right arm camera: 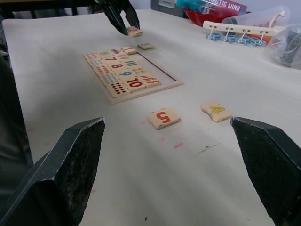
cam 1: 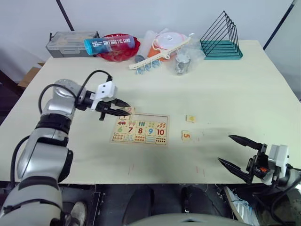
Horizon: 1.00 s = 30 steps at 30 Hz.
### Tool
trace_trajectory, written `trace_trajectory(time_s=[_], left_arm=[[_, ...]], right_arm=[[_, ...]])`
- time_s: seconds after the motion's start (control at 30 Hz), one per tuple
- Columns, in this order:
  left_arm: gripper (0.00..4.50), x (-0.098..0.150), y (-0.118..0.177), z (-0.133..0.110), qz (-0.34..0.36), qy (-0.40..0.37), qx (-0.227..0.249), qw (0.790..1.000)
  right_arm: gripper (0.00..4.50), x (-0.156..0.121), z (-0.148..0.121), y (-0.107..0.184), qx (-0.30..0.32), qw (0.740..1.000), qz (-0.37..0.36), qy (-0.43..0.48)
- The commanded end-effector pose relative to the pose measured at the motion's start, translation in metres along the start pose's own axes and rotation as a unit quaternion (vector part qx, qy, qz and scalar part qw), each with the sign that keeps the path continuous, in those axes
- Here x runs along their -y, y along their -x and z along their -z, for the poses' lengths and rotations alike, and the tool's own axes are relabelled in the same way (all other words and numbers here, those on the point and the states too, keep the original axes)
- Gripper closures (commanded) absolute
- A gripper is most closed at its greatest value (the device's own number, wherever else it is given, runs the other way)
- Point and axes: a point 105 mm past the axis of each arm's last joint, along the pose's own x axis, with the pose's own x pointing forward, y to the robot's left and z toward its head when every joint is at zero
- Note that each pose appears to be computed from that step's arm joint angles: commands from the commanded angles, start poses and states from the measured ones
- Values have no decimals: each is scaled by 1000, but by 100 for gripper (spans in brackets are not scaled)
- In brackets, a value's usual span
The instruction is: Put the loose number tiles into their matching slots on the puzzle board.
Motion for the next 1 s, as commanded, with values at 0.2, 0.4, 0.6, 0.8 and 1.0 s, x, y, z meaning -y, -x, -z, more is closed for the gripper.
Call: trace_trajectory(time_s=[0.2, 0.4, 0.6, 0.8, 1.0], left_arm=[[355, -9, -4, -6, 52, -50, -96, 993], [355, -14, -11, -12, 66, -62, -123, 988], [355, -16, -15, -9, 68, -58, -138, 986], [355, -16, -18, -6, 66, -57, -146, 985], [355, -15, -20, -4, 68, -54, -150, 985]], right_arm=[[0, 1, -12, 0, 14, 999, 14, 29], [0, 1, -12, -2, 17, 999, 17, 32], [0, 0, -12, -3, 18, 999, 20, 33], [0, -2, -12, -5, 19, 999, 21, 32], [0, -4, -11, -5, 18, 999, 21, 30]])
